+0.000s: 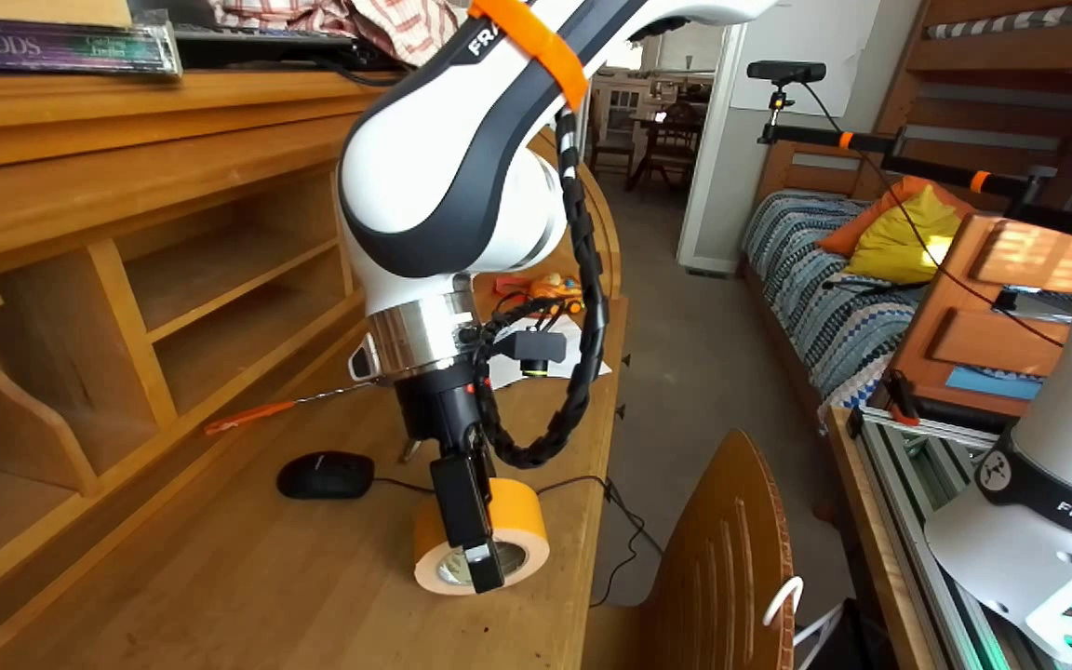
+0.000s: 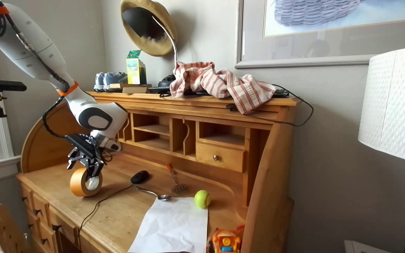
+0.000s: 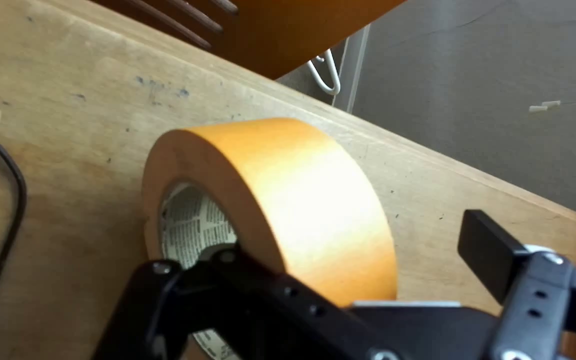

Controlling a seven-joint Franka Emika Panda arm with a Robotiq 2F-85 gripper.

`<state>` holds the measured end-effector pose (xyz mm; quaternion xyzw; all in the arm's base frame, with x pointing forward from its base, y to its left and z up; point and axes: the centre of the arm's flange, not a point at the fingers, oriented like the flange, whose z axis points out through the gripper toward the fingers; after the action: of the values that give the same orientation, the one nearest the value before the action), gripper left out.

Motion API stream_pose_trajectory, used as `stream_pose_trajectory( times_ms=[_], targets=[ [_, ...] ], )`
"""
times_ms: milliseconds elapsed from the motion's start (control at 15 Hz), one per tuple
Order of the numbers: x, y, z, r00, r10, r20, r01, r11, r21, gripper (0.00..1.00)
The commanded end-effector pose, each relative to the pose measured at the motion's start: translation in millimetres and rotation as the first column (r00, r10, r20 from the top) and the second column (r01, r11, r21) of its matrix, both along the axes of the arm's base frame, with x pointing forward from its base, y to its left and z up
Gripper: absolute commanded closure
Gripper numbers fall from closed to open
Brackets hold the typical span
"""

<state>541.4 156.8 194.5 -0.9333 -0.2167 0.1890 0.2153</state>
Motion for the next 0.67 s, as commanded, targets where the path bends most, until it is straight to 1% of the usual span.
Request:
stream_pose_trajectory(
  times_ms=[0,133,333,600],
  targets=[
    [9.0,-1.3,-2.7,0.999,-0.047,-0.027,0.045,0.994,-0.099,0.0],
    [12.2,-2.8,-1.6,0.997,-0.07,-0.015,0.066,0.984,-0.168,0.0],
    [14.6,-2.2,1.5,0.996,-0.085,-0.005,0.081,0.966,-0.246,0.0],
    [18.3,0.7,4.4,0.996,-0.092,0.014,0.092,0.944,-0.316,0.0]
  ],
)
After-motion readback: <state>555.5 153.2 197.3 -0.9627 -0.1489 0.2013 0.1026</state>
